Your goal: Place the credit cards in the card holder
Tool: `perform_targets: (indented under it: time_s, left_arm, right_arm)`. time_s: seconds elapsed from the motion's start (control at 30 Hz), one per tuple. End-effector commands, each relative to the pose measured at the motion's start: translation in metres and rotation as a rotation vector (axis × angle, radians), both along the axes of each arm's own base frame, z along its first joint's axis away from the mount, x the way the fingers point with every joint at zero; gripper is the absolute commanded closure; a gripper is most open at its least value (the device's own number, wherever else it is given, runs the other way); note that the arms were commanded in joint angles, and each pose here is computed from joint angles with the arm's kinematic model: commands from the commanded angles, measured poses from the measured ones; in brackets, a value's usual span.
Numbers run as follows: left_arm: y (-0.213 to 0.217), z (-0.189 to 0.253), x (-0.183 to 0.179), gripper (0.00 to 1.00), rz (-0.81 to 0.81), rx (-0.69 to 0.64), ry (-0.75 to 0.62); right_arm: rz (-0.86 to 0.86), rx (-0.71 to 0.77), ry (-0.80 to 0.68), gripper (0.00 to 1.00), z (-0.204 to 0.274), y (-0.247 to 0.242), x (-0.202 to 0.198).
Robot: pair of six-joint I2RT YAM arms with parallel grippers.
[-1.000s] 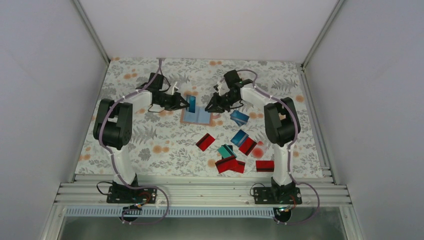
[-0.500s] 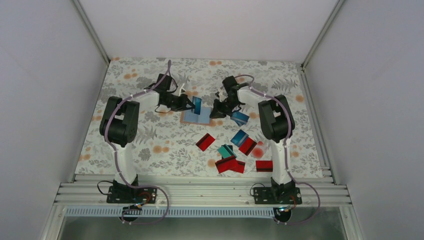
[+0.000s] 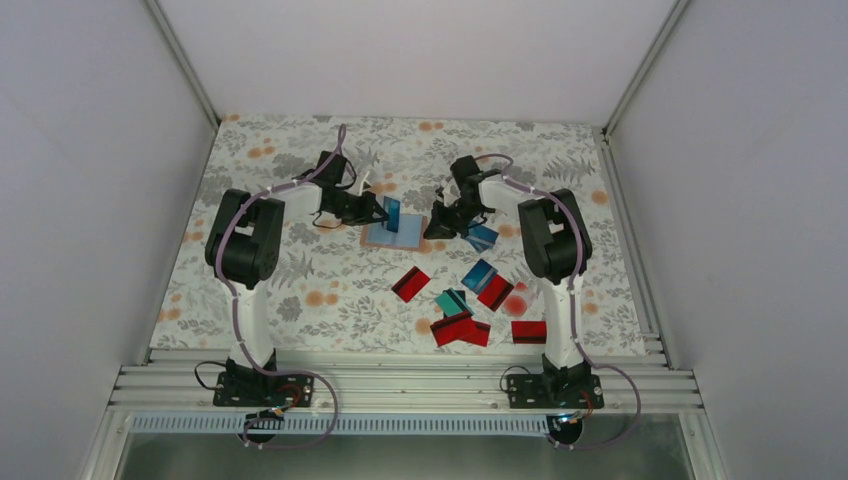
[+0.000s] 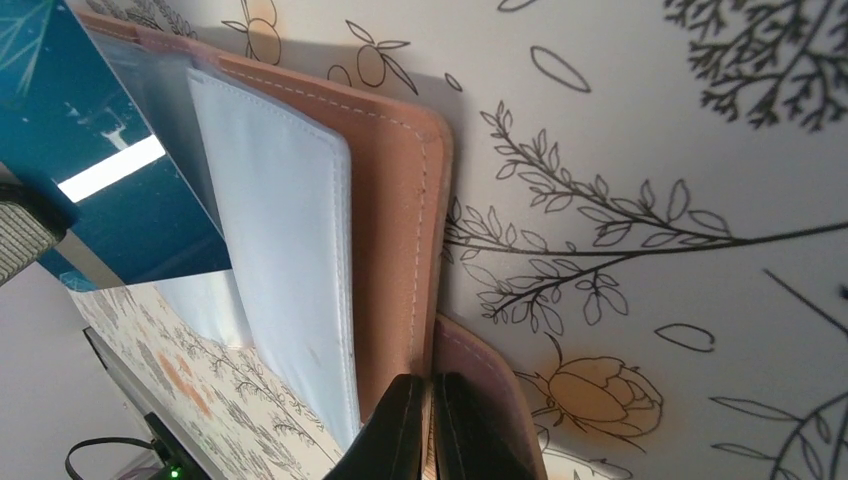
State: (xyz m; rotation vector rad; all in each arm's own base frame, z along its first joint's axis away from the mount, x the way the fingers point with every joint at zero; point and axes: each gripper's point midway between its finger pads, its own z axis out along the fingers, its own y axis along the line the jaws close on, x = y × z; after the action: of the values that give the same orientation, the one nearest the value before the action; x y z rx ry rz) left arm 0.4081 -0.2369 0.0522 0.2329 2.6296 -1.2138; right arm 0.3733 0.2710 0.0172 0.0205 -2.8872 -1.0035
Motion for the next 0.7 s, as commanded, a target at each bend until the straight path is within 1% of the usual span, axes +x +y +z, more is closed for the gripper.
perform_targets:
  time_s: [0.0, 0.2, 0.3, 0.67]
  left_arm:
    - [-0.001, -0.001, 0.006, 0.98, -0.01, 0.017, -0.051]
    - [-0.006, -0.005, 0.002, 0.98, -0.021, 0.004, -0.03]
    - [-0.01, -0.005, -0.003, 0.98, -0.016, -0.036, 0.002]
    - [-0.01, -0.015, -0.011, 0.98, 0.007, -0.022, 0.058]
  right_arm:
    - [0.009, -0.093, 0.079, 0.96, -0.038, -0.017, -0.02]
    - [0.007, -0.087, 0.09, 0.96, -0.041, -0.017, -0.023]
    - [0.007, -0.086, 0.091, 0.96, -0.041, -0.017, -0.023]
    - [0.009, -0.083, 0.113, 0.96, -0.047, -0.018, -0.03]
